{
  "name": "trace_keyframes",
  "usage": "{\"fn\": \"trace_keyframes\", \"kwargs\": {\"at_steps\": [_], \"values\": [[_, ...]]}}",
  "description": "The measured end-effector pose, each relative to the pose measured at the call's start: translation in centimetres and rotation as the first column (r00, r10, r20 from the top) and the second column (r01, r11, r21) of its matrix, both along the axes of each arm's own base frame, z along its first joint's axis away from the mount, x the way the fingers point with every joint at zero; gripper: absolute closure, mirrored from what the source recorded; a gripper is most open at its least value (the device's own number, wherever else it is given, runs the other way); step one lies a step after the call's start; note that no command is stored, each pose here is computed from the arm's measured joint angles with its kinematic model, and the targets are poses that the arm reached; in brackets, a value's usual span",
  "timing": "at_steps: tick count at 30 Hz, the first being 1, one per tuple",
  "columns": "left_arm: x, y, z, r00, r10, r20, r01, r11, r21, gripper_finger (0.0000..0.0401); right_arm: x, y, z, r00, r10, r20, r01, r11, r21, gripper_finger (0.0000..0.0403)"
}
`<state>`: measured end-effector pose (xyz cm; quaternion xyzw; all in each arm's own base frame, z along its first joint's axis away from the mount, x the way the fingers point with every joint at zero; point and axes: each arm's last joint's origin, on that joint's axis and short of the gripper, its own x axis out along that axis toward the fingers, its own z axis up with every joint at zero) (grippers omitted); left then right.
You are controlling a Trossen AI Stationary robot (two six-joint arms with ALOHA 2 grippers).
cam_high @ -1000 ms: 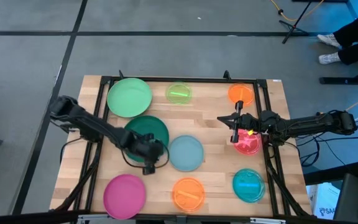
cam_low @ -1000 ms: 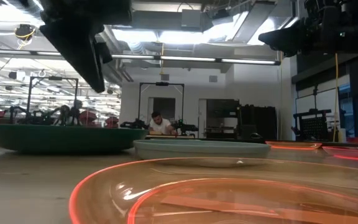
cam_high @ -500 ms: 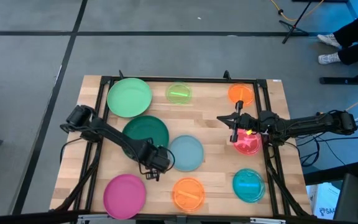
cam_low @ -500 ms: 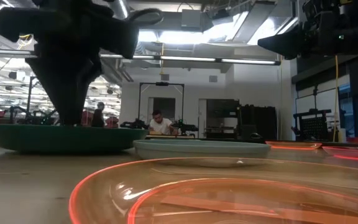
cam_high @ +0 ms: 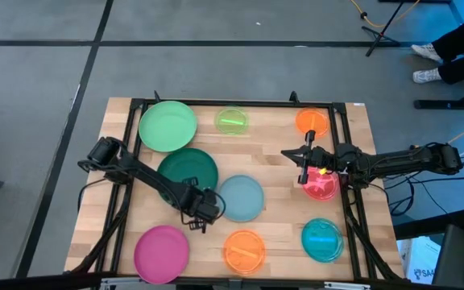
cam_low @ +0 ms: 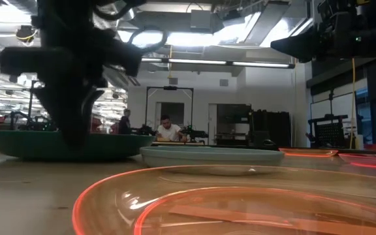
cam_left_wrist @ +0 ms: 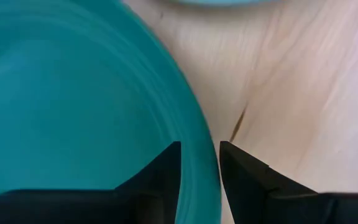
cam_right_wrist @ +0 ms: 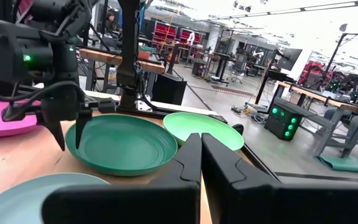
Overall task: Stack plastic plates
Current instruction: Stack the dark green plate on the green plate
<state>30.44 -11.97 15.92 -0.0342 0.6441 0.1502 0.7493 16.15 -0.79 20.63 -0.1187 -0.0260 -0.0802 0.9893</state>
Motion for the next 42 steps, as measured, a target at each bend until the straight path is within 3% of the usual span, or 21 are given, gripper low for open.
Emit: {"fn": "trace_keyframes", "kwargs": {"at_steps": [6,13,18,25,33,38,42], "values": [[-0.4,0.3,-0.6,1.000,0.001,-0.003,-0.001,0.999,0.049,0.0312,0.0,0.0,0.0,1.000,-0.014,0.000,0.014,1.000,0.001,0.0398],[-0.5,0.4,-0.7,1.000,0.000,-0.007,0.001,0.998,0.060,0.0387,0.0,0.0,0.0,1.000,-0.015,0.000,0.015,1.000,0.000,0.0398],[-0.5,0.2,-0.4,1.000,-0.015,-0.023,0.016,0.999,0.036,0.0391,0.0,0.0,0.0,1.000,-0.016,0.000,0.016,1.000,0.000,0.0398],[-0.1,-0.6,3.3,0.998,-0.054,-0.013,0.054,0.997,0.057,0.0398,0.0,0.0,0.0,1.000,-0.016,0.000,0.016,1.000,0.000,0.0398],[0.0,-1.0,8.3,0.997,-0.079,-0.026,0.082,0.971,0.225,0.0399,0.0,0.0,0.0,1.000,-0.016,0.000,0.016,1.000,0.000,0.0398],[-0.7,-0.2,9.7,0.994,-0.099,-0.053,0.111,0.941,0.319,0.0399,0.0,0.0,0.0,1.000,-0.016,0.000,0.016,1.000,0.001,0.0398],[-2.2,1.9,10.6,0.997,-0.057,-0.048,0.071,0.932,0.355,0.0397,0.0,0.0,0.0,1.000,-0.016,-0.002,0.016,1.000,0.002,0.0398]]}}
